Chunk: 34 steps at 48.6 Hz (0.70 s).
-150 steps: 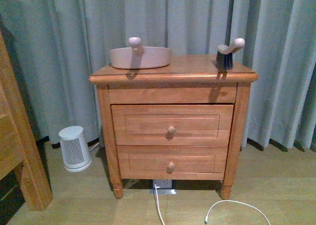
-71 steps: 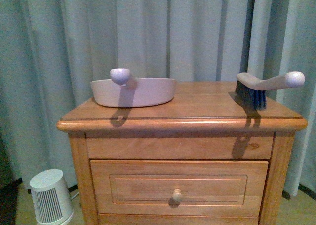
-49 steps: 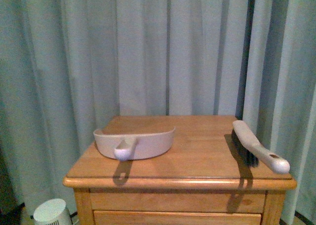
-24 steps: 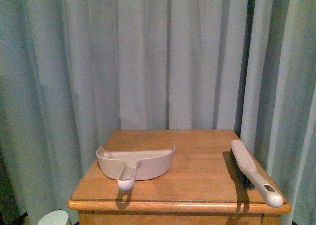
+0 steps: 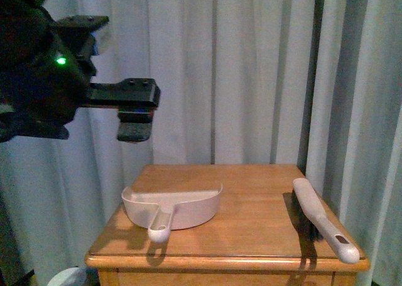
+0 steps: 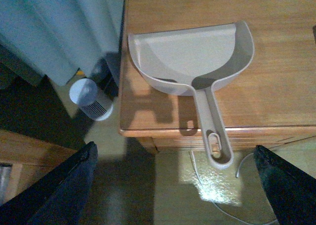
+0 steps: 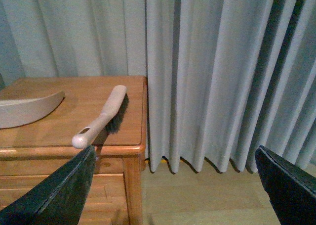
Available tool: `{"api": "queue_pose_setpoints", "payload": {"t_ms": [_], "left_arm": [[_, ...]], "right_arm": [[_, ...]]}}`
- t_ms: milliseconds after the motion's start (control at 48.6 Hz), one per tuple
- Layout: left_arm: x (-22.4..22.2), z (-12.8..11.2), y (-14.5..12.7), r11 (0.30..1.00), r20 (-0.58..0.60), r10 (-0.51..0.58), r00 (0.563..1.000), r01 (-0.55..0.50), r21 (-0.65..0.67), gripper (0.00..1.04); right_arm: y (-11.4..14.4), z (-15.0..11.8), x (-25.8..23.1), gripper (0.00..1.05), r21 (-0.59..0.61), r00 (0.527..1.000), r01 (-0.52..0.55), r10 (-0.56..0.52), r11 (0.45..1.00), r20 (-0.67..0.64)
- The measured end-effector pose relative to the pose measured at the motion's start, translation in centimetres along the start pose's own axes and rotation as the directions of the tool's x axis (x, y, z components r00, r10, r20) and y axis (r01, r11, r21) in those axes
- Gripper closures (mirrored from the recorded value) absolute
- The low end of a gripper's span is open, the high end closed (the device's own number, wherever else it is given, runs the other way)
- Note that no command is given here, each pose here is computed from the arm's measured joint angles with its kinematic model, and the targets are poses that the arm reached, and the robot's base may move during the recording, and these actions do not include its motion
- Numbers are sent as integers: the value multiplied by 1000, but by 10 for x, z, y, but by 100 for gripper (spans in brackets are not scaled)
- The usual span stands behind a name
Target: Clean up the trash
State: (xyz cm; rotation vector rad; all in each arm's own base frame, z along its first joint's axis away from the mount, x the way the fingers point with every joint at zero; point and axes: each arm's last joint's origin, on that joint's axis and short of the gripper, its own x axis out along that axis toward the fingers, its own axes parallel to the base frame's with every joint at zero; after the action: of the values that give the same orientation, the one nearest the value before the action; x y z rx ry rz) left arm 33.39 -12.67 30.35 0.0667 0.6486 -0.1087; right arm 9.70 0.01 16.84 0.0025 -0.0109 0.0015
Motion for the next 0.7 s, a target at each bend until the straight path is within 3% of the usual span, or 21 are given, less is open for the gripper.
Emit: {"api": "queue_pose_setpoints", "payload": {"t_ms": [124, 432, 700], "left_arm": [[30, 3, -21, 999, -61, -10, 998, 8, -33, 8], [95, -22, -51, 1000, -196, -1, 981, 1, -1, 8], [131, -30, -59, 999, -205, 22, 978, -12, 53, 8]], "right_arm": [[0, 0, 0, 7, 0, 1000, 0, 0, 1000, 0], [0, 0, 0, 7, 0, 1000, 0, 0, 1000, 0], [0, 0, 0, 7, 0, 1000, 0, 0, 1000, 0]]}}
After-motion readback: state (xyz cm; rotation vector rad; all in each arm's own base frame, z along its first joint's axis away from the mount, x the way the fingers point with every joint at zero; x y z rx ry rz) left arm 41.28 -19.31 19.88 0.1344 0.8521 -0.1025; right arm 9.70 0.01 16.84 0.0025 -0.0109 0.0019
